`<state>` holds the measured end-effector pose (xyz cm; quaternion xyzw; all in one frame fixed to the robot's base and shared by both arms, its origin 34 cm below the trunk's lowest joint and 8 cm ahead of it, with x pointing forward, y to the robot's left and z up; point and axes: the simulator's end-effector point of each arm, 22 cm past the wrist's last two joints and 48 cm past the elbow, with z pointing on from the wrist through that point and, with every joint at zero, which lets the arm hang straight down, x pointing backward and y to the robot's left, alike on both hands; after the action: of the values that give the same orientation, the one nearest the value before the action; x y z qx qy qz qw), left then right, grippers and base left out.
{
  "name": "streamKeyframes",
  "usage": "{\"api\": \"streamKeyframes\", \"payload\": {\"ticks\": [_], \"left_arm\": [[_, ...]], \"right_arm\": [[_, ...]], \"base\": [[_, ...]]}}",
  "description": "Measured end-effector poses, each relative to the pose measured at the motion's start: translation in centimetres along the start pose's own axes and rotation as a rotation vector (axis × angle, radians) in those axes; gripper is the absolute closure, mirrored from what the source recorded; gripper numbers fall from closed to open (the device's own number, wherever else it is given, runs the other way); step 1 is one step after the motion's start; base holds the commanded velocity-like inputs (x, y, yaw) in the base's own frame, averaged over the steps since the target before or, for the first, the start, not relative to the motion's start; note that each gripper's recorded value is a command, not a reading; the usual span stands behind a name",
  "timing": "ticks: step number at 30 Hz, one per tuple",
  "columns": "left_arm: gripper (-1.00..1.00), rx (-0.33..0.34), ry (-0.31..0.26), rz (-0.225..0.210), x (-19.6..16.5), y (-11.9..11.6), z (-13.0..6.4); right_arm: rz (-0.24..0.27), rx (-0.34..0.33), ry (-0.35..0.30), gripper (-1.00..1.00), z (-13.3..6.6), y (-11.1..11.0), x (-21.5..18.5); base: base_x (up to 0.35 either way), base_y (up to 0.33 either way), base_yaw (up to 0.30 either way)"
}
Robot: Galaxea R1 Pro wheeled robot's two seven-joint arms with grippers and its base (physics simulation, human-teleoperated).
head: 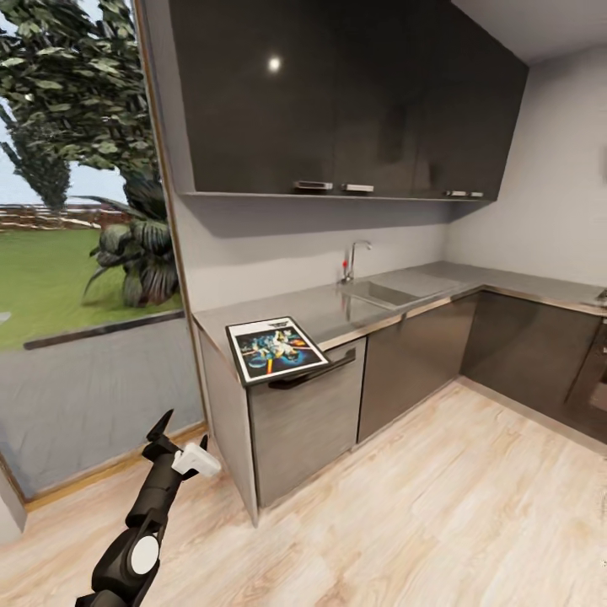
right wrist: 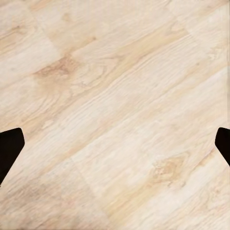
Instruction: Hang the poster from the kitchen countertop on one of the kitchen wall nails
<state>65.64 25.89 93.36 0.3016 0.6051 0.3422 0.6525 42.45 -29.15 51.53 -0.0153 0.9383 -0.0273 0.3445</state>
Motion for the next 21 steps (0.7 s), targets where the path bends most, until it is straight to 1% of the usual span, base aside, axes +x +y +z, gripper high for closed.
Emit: {"api": "streamKeyframes", "payload": {"ticks": [6,11,15,21], "left_arm": [[-1.00,-0.001,0.002,0.000,0.11,0.03,0.01],[-1.00,-0.005,0.005,0.000,0.23,0.17,0.05],[-1.00,-0.016,0.013,0.000,0.71,0.71,0.10],[-1.00,-0.018,0.013,0.004,0.83,0.79,0.09]], "right_arm": [[0.000,0.000,0.000,-1.00,0.00,0.00,0.00],[0.000,0.000,0.000,-1.00,0.03,0.01,-0.03],[0.000,0.000,-0.002,-1.00,0.03,-0.03,-0.09],[0.000,0.001,-0.003,-1.00,0.03,-0.04,-0.14]], "base": [[0.302,0.096,-0.295],[0.063,0.021,-0.299],[0.011,0.004,-0.250],[0.002,0.001,-0.061]]}}
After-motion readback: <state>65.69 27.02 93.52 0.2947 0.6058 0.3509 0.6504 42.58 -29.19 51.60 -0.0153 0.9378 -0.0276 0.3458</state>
